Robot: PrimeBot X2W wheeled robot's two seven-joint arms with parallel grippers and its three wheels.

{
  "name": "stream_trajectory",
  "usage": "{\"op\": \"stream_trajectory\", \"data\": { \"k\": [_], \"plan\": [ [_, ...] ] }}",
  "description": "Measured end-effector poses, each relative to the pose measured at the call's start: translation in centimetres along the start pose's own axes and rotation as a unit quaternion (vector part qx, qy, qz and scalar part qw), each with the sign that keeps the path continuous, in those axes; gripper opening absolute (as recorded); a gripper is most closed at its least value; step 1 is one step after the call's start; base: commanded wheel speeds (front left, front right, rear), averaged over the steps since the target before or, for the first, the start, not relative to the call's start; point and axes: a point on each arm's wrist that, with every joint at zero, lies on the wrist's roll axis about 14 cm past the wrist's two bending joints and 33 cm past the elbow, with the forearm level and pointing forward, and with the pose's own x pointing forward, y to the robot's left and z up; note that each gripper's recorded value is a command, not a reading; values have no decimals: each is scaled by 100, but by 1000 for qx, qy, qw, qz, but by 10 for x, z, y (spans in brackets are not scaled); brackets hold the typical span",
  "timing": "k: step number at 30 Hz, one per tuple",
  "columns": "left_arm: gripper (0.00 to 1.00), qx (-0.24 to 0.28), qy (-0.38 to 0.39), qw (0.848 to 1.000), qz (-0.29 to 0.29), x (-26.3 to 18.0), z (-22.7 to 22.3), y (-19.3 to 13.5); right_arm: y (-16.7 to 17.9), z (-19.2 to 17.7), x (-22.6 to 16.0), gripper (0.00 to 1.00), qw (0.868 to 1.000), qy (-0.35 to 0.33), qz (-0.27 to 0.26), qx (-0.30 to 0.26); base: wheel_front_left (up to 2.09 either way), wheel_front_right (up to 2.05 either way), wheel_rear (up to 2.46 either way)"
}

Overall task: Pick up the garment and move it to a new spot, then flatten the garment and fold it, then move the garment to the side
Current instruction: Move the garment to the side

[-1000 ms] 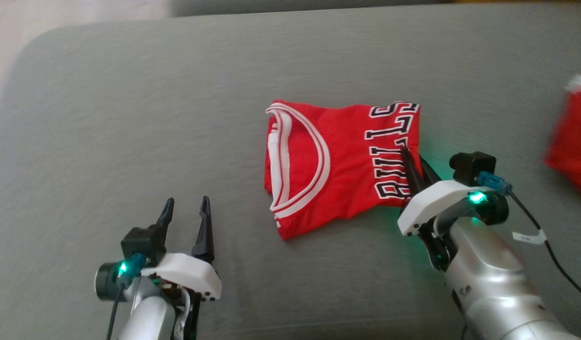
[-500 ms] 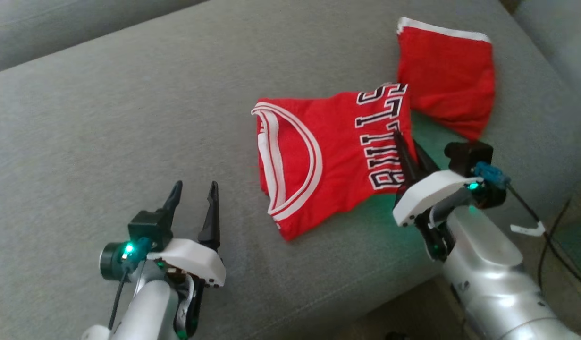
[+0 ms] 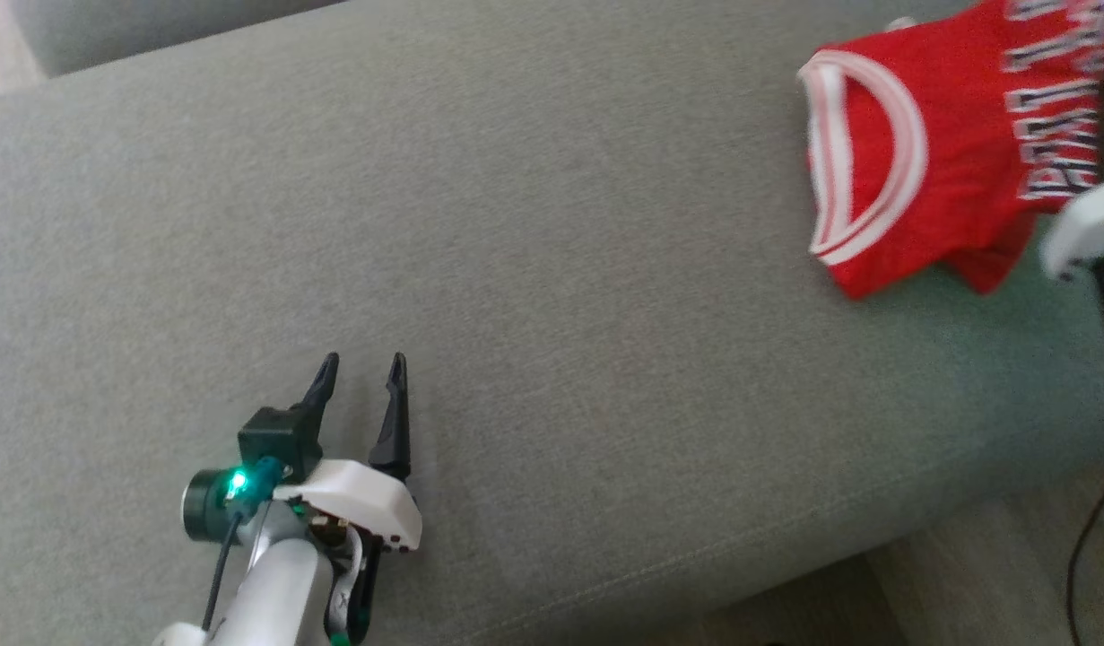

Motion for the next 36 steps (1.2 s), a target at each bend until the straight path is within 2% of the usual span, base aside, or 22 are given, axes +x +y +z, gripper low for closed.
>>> {"op": "stream_trajectory", "data": {
  "k": [1, 2, 5, 9, 10, 14, 20, 29, 36],
  "plan": [
    [100, -1, 1, 1000, 4, -1, -1, 3, -4, -2, 1, 38, 1000, 4, -6, -7, 0, 0, 0],
    [100, -2, 2, 1000, 8, -1, -2, 6, -5, -2, 3, 100, 1000, 5, -9, -15, 0, 0, 0],
    [100, -5, 4, 1000, 26, -2, -4, 16, 1, 12, 11, 100, 1000, -19, -15, -20, 0, 0, 0],
    [100, -5, -1, 999, 46, -4, -1, 28, 36, 43, 17, 100, 997, -73, -3, 11, 0, 0, 0],
    [100, -5, -1, 999, 46, -4, -1, 28, 36, 43, 17, 100, 997, -73, -3, 11, 0, 0, 0],
    [100, -3, -13, 997, 77, -11, 8, 43, 93, 61, 9, 100, 992, -109, 45, 48, 0, 0, 0],
    [100, -4, -36, 991, 126, -29, 25, 69, 149, 53, -10, 100, 984, -110, 108, 91, 0, 0, 0],
    [100, -15, -54, 976, 212, -81, 32, 110, 233, 17, -49, 100, 966, -58, 212, 137, 0, 0, 0],
    [100, -16, -72, 965, 250, -112, 40, 125, 257, 28, -63, 100, 954, -64, 244, 164, 0, 0, 0]
  ]
}}
